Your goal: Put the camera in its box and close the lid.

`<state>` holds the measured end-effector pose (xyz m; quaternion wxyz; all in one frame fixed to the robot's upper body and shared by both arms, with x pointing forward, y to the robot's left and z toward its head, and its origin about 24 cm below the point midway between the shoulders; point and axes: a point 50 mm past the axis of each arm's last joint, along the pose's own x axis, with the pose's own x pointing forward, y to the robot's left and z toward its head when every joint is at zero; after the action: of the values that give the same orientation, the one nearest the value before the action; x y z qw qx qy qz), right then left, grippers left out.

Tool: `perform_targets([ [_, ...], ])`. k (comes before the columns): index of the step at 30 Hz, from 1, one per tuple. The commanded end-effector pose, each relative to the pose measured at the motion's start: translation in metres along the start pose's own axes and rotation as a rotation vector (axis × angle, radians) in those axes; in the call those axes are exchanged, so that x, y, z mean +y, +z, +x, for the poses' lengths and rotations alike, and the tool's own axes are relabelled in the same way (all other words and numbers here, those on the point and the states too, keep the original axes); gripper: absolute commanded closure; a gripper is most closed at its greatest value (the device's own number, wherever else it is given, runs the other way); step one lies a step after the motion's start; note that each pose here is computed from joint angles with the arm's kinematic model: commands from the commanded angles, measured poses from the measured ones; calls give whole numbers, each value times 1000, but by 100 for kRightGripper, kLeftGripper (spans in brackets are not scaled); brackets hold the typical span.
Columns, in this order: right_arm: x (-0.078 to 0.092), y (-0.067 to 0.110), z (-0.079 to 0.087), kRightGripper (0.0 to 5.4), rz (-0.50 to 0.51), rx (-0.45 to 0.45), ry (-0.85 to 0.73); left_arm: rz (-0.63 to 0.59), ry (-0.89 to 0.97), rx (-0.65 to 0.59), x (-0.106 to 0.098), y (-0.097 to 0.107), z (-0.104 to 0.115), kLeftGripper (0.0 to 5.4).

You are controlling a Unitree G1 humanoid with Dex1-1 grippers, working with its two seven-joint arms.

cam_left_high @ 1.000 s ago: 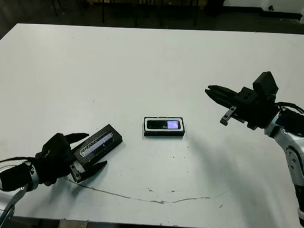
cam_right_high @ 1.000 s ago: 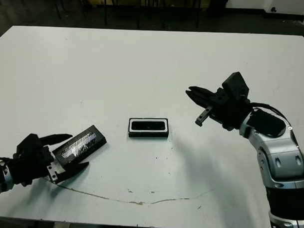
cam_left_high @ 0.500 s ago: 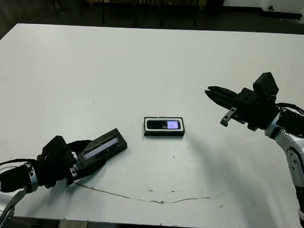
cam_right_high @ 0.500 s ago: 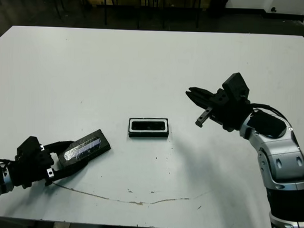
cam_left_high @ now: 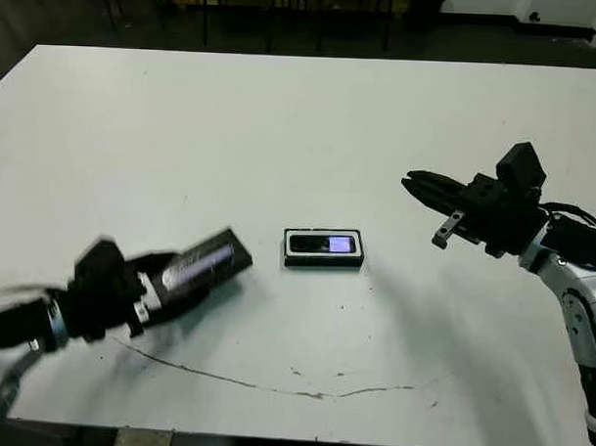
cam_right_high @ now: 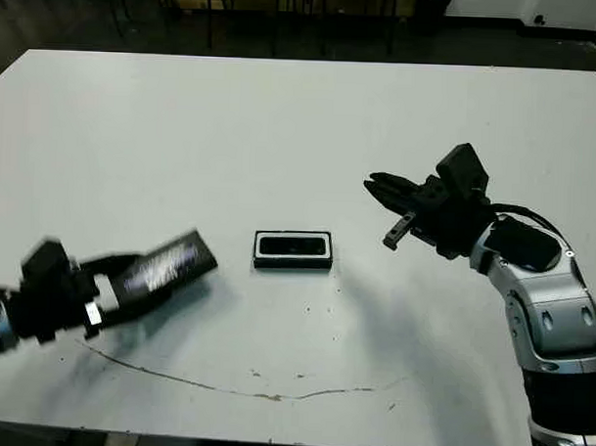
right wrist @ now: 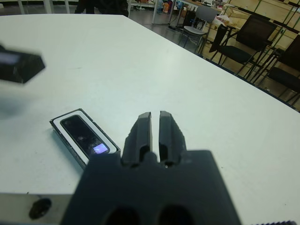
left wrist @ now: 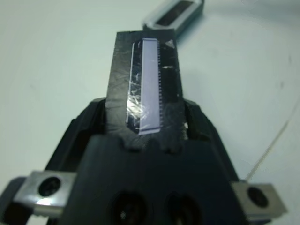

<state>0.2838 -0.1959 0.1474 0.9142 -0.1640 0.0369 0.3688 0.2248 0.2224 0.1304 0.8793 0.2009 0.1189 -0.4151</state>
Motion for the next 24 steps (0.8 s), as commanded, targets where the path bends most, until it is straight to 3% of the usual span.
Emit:
perform_targets([
  [1,0,-5,1,540,8,11,-9,63,-61,2,21,24,4,257],
  [6,-1,-6,2,540,20,28,-19,83,-197,-28,56,35,26,257],
  [10,-2,-8,3,540,29,22,-24,57,-307,-2,69,34,49,257],
  [17,-4,-13,2,540,54,-13,-47,78,-445,58,65,27,87,257],
  [24,-11,-15,-2,540,75,-47,-97,-11,-498,32,58,12,115,257],
])
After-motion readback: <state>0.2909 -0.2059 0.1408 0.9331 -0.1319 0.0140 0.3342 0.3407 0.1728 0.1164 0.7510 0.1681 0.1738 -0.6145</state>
